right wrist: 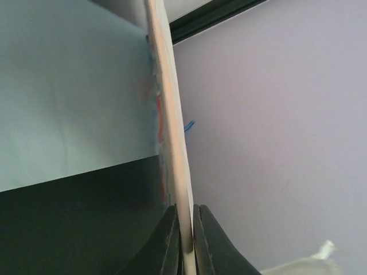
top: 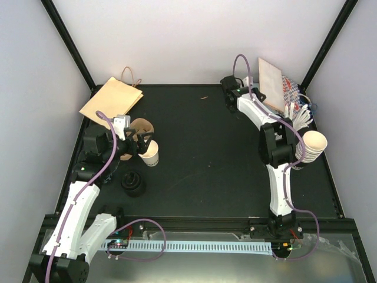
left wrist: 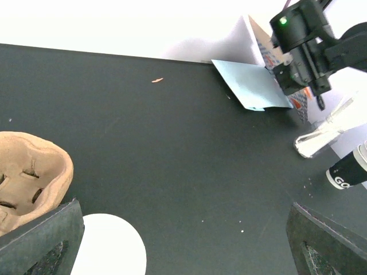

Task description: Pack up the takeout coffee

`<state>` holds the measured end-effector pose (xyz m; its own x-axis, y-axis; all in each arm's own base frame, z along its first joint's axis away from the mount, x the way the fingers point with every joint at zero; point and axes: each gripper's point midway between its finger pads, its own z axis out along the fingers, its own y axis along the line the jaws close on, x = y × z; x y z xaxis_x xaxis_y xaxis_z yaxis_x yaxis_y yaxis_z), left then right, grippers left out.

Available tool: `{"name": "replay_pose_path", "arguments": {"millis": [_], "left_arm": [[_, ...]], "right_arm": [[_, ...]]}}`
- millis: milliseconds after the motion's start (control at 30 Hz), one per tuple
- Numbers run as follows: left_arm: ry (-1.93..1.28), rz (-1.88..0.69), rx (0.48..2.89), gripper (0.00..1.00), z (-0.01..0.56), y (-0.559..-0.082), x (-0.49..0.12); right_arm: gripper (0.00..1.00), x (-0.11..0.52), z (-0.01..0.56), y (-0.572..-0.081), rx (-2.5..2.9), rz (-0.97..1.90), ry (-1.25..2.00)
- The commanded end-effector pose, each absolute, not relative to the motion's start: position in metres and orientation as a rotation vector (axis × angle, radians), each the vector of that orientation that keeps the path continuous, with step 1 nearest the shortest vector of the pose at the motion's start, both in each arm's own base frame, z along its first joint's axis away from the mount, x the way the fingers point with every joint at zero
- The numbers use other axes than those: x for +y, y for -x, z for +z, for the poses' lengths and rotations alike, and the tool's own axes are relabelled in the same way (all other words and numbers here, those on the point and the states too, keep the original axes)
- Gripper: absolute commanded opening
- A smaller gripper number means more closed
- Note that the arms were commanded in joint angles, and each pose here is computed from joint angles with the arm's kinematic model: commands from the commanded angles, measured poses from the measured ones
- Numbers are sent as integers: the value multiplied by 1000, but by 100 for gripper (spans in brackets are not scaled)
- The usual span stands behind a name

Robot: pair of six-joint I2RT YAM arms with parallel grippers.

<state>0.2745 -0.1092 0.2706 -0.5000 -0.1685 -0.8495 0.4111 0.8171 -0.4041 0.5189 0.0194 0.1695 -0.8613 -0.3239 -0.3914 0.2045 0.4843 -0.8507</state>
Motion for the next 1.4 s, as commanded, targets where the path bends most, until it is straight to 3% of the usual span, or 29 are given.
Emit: {"name": "replay_pose_path", "arguments": {"millis": [0, 333, 467, 867, 1133, 1267, 1367], "left_arm": [[-183, -717, 1949, 99, 278, -274, -111], [-177, -714, 1950, 99, 278, -274, -110], [-166, -711, 1958, 99, 276, -274, -109], [-119, -702, 1981, 99, 273, -275, -105], [-35, -801, 2004, 99, 274, -275, -109], [70, -862, 2027, 99, 274, -276, -105], [53, -912, 2011, 99, 270, -278, -110]], "right_arm": [[9, 17, 223, -508, 2127, -1406, 40], [10, 67, 328, -478, 1963, -1286, 72], [10, 99, 343, -455, 1961, -1186, 142], [6, 211, 301, -368, 2078, -633, 497], [8, 248, 245, -306, 2210, -289, 702], [14, 266, 230, -284, 2240, -39, 758], [33, 278, 226, -270, 2248, 106, 802]]}}
